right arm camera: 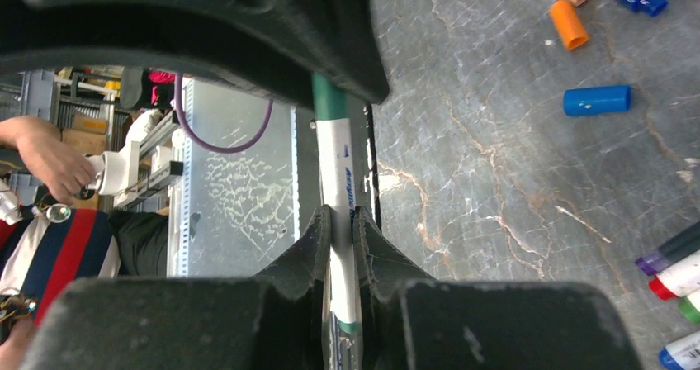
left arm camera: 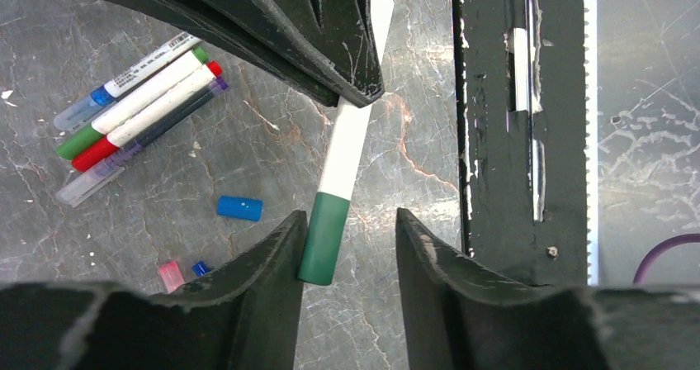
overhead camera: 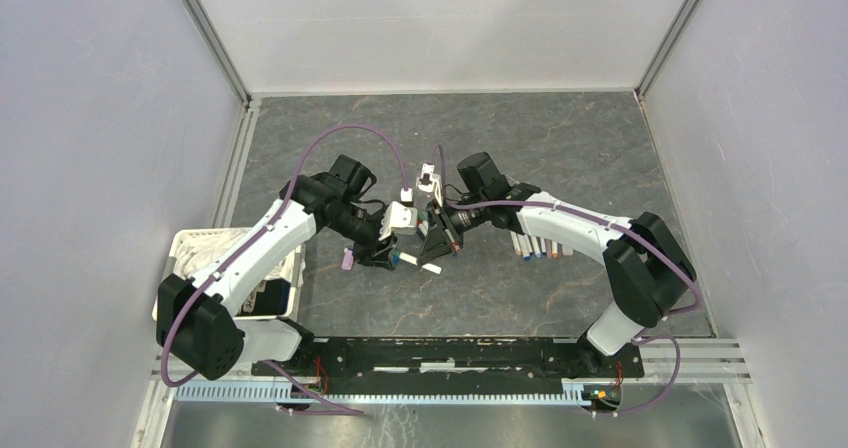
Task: Open the pen caps
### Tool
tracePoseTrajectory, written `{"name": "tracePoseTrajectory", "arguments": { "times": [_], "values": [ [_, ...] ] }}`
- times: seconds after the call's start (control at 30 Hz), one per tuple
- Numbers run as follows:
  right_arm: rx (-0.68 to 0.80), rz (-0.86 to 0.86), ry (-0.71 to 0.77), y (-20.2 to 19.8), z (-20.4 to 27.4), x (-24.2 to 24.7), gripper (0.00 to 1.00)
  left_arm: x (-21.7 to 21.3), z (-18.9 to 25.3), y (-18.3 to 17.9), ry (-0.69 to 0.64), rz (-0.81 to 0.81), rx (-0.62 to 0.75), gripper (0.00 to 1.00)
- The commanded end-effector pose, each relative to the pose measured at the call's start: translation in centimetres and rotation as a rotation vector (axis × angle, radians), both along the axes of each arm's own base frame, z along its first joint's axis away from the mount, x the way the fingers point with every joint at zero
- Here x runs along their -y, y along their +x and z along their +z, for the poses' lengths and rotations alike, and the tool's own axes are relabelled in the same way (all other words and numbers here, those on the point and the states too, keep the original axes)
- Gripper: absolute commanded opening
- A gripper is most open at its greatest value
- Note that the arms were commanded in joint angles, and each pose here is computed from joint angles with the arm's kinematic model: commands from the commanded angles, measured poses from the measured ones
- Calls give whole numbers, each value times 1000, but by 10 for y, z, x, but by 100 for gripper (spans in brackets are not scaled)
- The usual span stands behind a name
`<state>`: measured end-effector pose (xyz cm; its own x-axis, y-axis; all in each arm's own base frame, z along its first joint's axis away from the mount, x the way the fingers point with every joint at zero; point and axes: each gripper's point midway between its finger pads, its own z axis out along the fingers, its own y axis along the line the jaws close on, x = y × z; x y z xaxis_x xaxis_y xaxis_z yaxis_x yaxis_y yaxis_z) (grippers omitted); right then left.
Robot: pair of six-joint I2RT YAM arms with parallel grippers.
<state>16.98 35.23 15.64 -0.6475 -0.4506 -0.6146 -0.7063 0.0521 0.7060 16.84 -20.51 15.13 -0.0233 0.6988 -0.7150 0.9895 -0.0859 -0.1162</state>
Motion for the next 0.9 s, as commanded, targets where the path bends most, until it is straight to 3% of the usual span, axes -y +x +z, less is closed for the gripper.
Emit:
{"name": "tracePoseTrajectory", "arguments": {
  "times": [0.0, 0.03, 0.27, 0.4, 0.5, 0.73, 0.87],
  "values": [
    [20, 14, 38, 6, 14, -11, 0, 2, 3, -8, -15, -64, 21, 8],
    [14, 9, 35, 7, 13, -11, 0, 2, 3, -8, -13, -66, 21, 7],
    [-64, -34, 43, 6, 2, -18, 43, 3, 3, -8, -9, -64, 24, 5],
    [-91, -17, 70, -5, 0, -25, 48, 3, 4, -4, -10, -55, 46, 3],
    [-98, -9, 67, -6, -3, -28, 43, 4, 7, -3, -15, -54, 49, 2],
    [-80, -16, 17, -9, -15, -18, 0, -5, 5, 5, 39, -57, 103, 2],
    [-73, -27, -42, -17, -30, 0, 0, -24, -1, 19, 129, -47, 166, 2]
  ]
}}
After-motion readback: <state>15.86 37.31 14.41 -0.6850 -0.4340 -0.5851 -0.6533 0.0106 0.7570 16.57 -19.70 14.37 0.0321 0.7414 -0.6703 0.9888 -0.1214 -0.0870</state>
